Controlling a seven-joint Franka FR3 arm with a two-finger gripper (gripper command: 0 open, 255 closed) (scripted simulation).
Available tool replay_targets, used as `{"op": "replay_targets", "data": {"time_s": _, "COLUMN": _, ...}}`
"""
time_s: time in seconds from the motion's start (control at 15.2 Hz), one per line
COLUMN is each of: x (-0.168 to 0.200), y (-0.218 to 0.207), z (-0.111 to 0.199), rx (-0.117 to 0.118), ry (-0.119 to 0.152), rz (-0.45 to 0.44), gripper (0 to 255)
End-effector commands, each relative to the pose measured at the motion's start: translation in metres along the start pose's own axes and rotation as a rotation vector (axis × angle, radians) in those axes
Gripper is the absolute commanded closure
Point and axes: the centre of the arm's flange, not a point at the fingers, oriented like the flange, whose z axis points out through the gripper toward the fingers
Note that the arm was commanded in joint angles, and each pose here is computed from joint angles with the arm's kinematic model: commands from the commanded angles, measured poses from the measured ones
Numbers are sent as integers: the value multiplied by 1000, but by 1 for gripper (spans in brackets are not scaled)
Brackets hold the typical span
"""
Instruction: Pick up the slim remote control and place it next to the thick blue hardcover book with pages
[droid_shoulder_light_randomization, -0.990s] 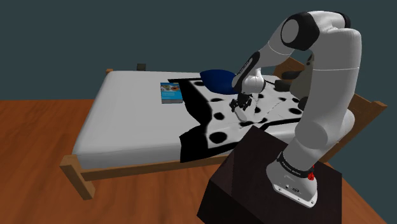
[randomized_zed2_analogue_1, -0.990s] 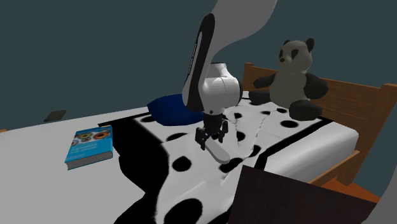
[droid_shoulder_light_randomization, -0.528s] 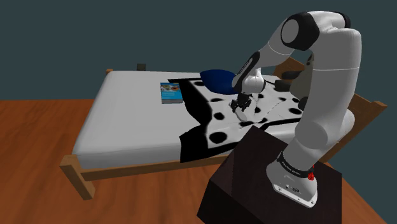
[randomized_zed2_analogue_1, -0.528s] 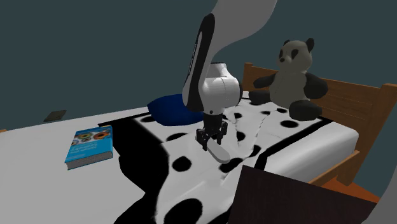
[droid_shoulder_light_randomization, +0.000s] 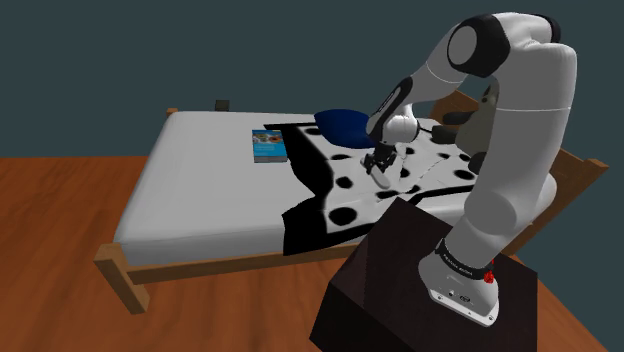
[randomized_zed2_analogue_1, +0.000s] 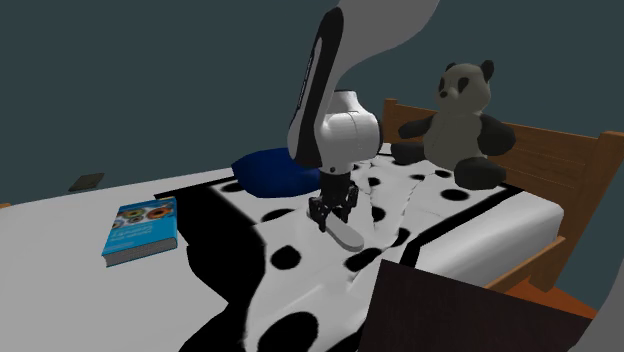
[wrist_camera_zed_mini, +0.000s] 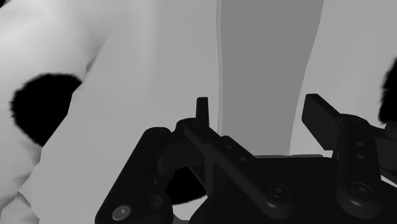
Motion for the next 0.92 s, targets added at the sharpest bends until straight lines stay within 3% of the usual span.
{"op": "replay_targets", "data": {"time_s": 0.0, "x": 1, "y": 0, "z": -10, "rx": 0, "ry": 0, "rz": 0, "gripper": 255}}
{"op": "replay_targets", "data": {"time_s": 0.86, "x": 2, "y": 1, "z": -79, "rx": 0, "ry": 0, "rz": 0, "gripper": 255}}
